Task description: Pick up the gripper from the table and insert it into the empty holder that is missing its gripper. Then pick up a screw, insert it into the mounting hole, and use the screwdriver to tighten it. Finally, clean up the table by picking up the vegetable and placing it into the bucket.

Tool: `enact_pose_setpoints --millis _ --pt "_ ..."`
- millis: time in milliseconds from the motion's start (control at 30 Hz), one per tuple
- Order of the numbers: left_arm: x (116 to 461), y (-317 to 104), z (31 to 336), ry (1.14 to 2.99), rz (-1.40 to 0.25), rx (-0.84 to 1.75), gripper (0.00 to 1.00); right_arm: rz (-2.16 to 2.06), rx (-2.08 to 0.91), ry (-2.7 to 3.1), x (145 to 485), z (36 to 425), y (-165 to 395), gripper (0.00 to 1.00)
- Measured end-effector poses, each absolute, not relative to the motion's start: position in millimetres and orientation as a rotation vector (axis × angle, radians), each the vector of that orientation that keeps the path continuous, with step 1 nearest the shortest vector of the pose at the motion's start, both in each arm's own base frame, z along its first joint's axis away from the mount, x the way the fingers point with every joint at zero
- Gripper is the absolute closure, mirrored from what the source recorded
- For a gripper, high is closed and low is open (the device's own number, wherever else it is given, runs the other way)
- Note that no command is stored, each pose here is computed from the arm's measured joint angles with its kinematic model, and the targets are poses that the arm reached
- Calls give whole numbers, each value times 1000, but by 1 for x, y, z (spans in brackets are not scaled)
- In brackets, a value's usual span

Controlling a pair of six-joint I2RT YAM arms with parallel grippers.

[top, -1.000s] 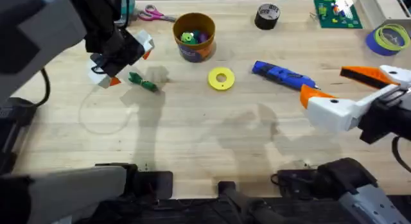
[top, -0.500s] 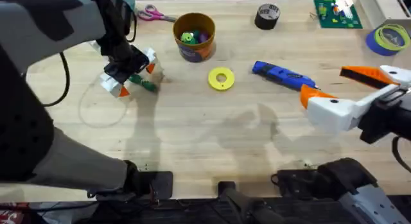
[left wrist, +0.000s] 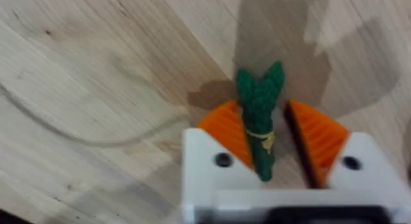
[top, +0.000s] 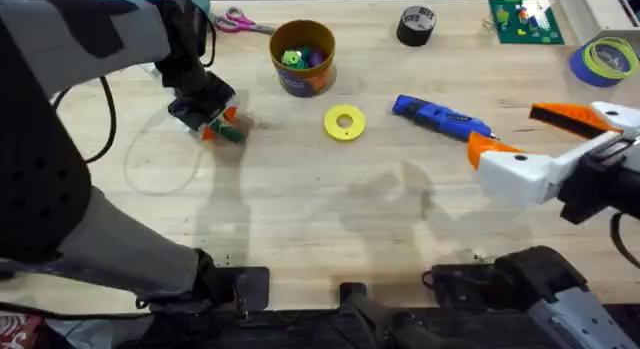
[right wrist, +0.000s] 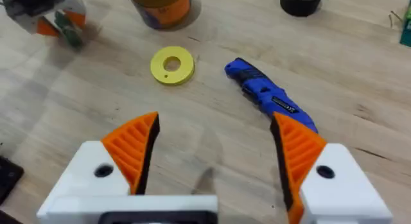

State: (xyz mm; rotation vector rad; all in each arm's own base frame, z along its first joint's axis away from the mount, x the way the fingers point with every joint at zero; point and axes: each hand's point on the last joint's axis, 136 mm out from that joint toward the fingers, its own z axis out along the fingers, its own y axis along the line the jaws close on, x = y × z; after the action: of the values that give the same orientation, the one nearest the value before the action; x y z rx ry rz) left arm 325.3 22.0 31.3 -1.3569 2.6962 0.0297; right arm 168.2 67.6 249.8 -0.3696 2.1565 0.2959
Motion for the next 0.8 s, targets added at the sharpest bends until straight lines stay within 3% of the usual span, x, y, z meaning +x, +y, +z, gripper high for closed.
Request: enact_pose_setpoints --millis 67,100,133,533,633,800 --pt "326 22 32 2695 26 -1357 882 296 -370 2157 168 250 68 4" --pt "326 22 32 2697 30 -1357 962 296 -370 2157 168 250 68 4" --pt "326 22 32 2696 28 -1357 981 296 -370 2157 168 250 68 4" --pt "328 21 43 2687 4 -1315 980 296 -370 2157 168 250 68 4" --pt "336 17 70 2675 -63 -1155 980 296 -370 2157 168 250 68 5" --pt "368 -11 153 2592 -197 -658 980 296 -369 2150 169 251 68 4"
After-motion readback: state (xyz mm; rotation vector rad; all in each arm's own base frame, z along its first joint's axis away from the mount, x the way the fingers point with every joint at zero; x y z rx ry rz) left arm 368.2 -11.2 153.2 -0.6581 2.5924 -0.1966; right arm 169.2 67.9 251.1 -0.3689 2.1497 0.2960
